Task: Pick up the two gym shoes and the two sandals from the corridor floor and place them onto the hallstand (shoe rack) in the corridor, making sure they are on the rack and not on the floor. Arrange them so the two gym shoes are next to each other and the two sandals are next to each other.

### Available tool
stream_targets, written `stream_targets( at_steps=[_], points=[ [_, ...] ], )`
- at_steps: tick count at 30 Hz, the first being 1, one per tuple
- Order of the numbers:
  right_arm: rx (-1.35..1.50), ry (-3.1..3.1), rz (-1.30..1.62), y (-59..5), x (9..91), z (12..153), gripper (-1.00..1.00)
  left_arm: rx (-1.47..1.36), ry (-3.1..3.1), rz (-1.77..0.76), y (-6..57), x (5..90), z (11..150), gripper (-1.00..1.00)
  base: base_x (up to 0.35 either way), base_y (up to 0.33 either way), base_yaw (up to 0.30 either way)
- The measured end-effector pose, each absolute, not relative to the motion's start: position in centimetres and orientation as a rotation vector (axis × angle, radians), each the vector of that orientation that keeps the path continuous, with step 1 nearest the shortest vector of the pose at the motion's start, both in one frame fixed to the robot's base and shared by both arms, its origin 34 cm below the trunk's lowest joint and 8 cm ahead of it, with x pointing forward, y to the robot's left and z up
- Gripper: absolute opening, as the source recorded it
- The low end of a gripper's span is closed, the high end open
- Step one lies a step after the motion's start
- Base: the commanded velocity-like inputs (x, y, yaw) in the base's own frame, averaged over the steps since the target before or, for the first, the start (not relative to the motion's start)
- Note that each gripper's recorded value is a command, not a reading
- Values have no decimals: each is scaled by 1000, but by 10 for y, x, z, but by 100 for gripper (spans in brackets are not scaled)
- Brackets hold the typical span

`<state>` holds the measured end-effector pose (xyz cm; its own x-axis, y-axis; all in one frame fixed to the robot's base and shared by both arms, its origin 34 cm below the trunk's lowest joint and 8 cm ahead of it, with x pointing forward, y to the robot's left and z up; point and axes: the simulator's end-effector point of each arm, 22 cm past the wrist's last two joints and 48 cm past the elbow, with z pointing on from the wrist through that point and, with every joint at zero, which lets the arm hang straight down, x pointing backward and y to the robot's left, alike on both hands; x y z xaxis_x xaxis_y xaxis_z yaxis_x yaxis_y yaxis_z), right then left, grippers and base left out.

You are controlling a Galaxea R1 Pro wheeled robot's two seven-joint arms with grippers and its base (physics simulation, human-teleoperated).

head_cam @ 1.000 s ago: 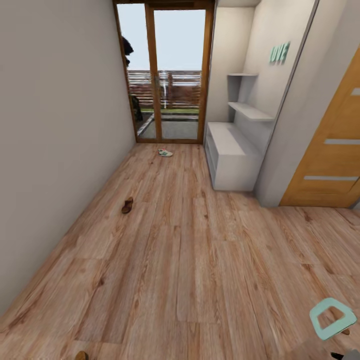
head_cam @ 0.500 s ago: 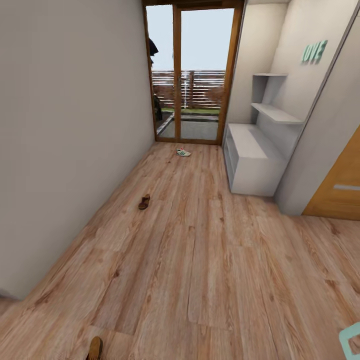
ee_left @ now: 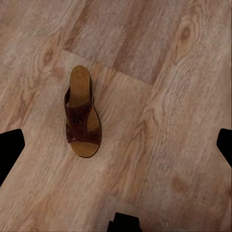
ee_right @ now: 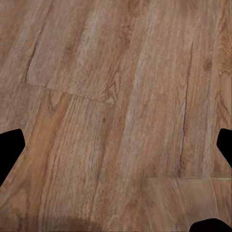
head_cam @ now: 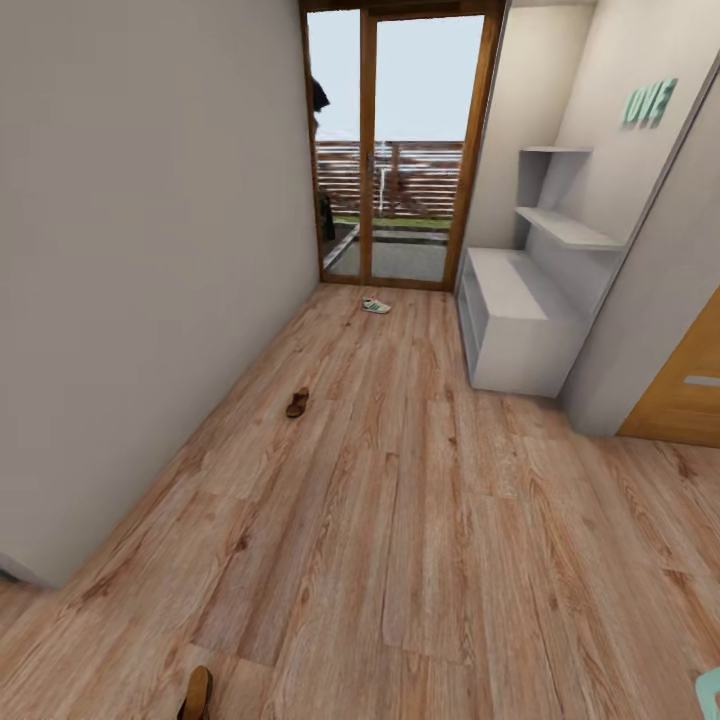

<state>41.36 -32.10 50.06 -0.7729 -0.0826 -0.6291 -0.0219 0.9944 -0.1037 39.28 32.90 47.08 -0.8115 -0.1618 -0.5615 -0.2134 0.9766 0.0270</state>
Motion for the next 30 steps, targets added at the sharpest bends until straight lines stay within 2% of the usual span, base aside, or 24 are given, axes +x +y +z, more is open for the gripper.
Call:
stream_targets(
  at_steps=[6, 11, 23, 30],
  points=[
    [-61, 2199, -85, -300, 522, 570, 100, -262, 2385, 90, 324, 478, 502, 100, 0, 0, 0],
    [-55, 2106, -82, -298, 572, 603, 100, -263, 2334, 82, 322, 515, 516, 100, 0, 0, 0],
    [-61, 2096, -74, -297, 588, 608, 100, -236, 2314, 64, 315, 527, 521, 100, 2, 0, 0],
    [-61, 2096, -75, -297, 588, 608, 100, -227, 2312, 60, 314, 528, 522, 100, 142, -129, 0]
  ],
)
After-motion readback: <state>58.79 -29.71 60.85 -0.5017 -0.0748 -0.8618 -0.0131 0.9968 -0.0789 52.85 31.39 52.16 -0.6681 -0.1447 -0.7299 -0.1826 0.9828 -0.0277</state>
